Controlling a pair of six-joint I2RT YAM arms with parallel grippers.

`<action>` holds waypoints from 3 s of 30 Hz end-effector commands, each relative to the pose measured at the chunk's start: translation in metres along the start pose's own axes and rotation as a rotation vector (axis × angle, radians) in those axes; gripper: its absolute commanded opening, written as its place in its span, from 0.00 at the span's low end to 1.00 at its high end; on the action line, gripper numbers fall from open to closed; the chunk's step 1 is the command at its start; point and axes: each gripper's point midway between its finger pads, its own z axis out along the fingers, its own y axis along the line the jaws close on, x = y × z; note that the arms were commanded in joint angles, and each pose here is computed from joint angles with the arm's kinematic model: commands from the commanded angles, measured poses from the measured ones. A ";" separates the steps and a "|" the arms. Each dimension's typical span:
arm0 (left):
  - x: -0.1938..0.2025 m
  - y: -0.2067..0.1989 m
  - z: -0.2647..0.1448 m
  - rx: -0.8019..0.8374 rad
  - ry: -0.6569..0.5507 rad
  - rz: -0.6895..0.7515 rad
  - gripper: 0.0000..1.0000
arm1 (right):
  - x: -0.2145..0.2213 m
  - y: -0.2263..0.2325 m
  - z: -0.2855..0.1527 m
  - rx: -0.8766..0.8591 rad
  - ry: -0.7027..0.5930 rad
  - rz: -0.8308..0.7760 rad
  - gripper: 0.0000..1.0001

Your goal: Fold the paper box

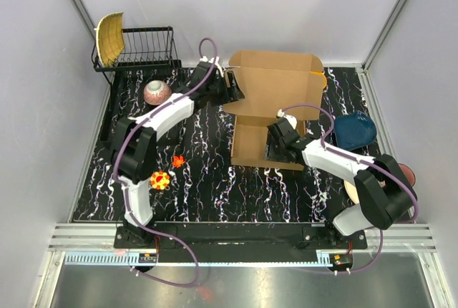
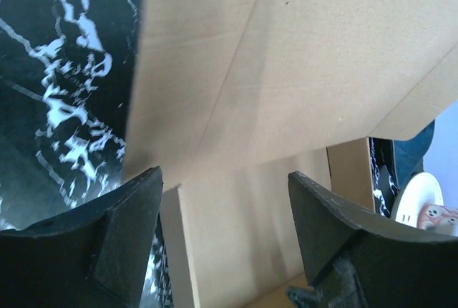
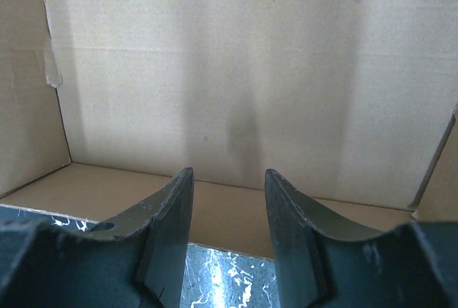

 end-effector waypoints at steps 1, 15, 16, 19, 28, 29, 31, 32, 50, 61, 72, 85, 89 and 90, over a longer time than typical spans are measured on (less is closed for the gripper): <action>-0.057 -0.044 -0.077 0.132 -0.225 0.031 0.74 | -0.018 0.003 -0.006 0.006 -0.082 -0.016 0.51; 0.098 0.110 -0.203 -0.474 -0.247 -0.035 0.73 | -0.011 -0.008 -0.003 0.016 -0.117 -0.043 0.52; 0.107 0.120 -0.206 -0.510 -0.253 -0.094 0.73 | -0.010 -0.008 -0.002 0.016 -0.115 -0.043 0.52; 0.143 0.163 -0.220 -0.670 -0.249 -0.191 0.73 | -0.012 -0.006 -0.003 0.008 -0.120 -0.051 0.52; 0.164 0.194 -0.220 -0.647 -0.379 -0.418 0.76 | -0.009 -0.006 -0.001 -0.003 -0.115 -0.058 0.53; 0.162 0.194 -0.217 -0.629 -0.387 -0.426 0.76 | -0.009 -0.006 -0.002 -0.005 -0.115 -0.057 0.53; 0.157 0.192 -0.208 -0.578 -0.401 -0.426 0.75 | -0.007 -0.006 -0.001 -0.008 -0.113 -0.057 0.53; 0.154 0.189 -0.204 -0.552 -0.407 -0.426 0.74 | -0.007 -0.006 -0.001 -0.010 -0.114 -0.055 0.53; 0.148 0.200 -0.177 -0.393 -0.458 -0.522 0.65 | -0.005 -0.003 0.001 -0.034 -0.114 -0.065 0.53; 0.166 0.208 -0.167 -0.358 -0.434 -0.546 0.58 | -0.004 -0.003 0.001 -0.037 -0.113 -0.078 0.53; 0.174 0.205 -0.166 -0.340 -0.393 -0.514 0.33 | -0.005 -0.003 0.001 -0.039 -0.113 -0.074 0.53; 0.173 0.206 -0.167 -0.348 -0.393 -0.510 0.11 | -0.006 -0.002 -0.001 -0.043 -0.116 -0.073 0.53; 0.173 0.206 -0.168 -0.350 -0.396 -0.510 0.04 | -0.005 -0.002 0.000 -0.042 -0.112 -0.074 0.53; 0.173 0.206 -0.168 -0.349 -0.397 -0.512 0.03 | -0.004 -0.003 0.000 -0.042 -0.112 -0.074 0.53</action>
